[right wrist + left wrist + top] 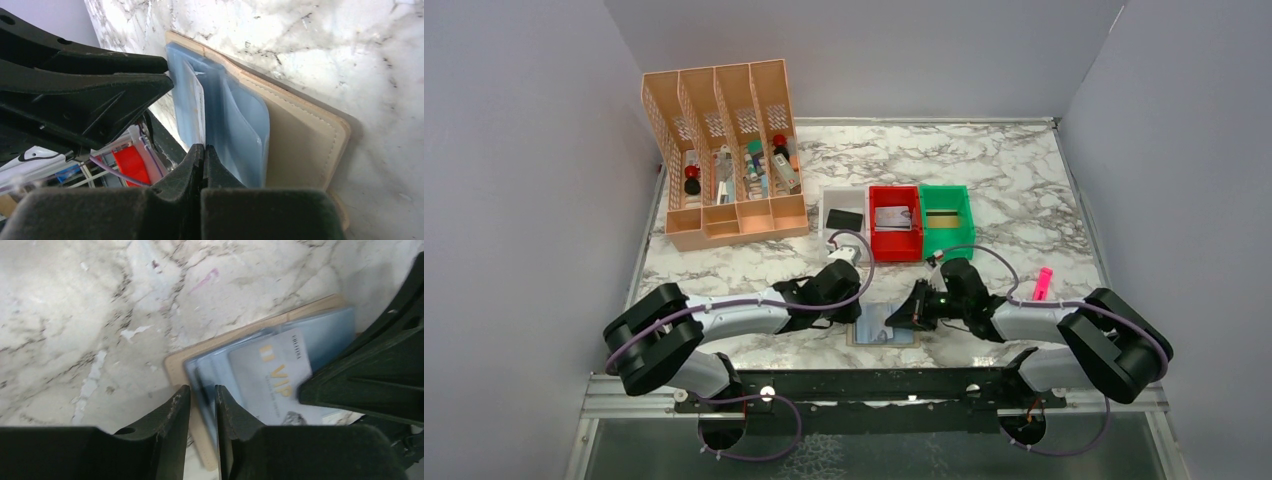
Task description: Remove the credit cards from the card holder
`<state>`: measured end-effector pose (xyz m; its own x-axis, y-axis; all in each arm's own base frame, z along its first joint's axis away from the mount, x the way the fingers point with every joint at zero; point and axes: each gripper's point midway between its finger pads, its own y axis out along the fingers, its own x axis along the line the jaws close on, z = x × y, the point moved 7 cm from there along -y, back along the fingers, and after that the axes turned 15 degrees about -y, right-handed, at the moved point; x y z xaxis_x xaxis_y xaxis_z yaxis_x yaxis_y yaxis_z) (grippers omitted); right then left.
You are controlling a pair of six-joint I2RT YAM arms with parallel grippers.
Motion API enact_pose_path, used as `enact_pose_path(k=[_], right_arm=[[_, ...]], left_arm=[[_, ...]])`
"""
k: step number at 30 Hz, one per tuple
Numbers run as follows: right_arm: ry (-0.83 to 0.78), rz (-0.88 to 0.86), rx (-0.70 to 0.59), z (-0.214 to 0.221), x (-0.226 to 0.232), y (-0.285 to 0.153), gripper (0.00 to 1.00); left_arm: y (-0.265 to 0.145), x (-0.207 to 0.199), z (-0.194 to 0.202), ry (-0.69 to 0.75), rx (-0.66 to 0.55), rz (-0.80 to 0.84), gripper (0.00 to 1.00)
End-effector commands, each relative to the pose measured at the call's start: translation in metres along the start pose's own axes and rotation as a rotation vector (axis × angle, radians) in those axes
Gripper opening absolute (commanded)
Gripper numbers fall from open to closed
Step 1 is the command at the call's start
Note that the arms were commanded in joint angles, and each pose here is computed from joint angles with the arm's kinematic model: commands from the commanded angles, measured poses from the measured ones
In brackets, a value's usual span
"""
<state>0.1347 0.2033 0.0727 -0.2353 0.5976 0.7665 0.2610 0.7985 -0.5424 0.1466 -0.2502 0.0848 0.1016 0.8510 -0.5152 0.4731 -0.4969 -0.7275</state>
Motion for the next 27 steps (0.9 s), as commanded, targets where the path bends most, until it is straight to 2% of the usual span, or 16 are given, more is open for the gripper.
enact_pose_path(k=[1, 11, 13, 16, 22, 27], right_arm=[[0.019, 0.103, 0.007, 0.005, -0.015, -0.001, 0.01], [0.035, 0.146, 0.005, 0.005, -0.020, 0.001, 0.01], [0.037, 0.151, 0.006, 0.005, -0.021, 0.001, 0.01], [0.037, 0.154, 0.003, 0.005, -0.021, 0.000, 0.01], [0.032, 0.158, -0.004, 0.004, -0.020, -0.001, 0.01], [0.024, 0.174, -0.016, 0.002, -0.019, -0.004, 0.01]], left_arm=[[-0.011, 0.009, -0.001, 0.029, 0.009, -0.082, 0.30], [-0.021, -0.035, -0.002, 0.067, 0.091, 0.198, 0.43], [-0.019, -0.036, 0.002, 0.065, 0.115, 0.221, 0.48], [-0.013, -0.034, 0.010, 0.064, 0.166, 0.238, 0.48], [-0.001, -0.020, 0.028, 0.042, 0.250, 0.210, 0.41], [0.005, 0.005, 0.033, 0.007, 0.207, 0.057, 0.29]])
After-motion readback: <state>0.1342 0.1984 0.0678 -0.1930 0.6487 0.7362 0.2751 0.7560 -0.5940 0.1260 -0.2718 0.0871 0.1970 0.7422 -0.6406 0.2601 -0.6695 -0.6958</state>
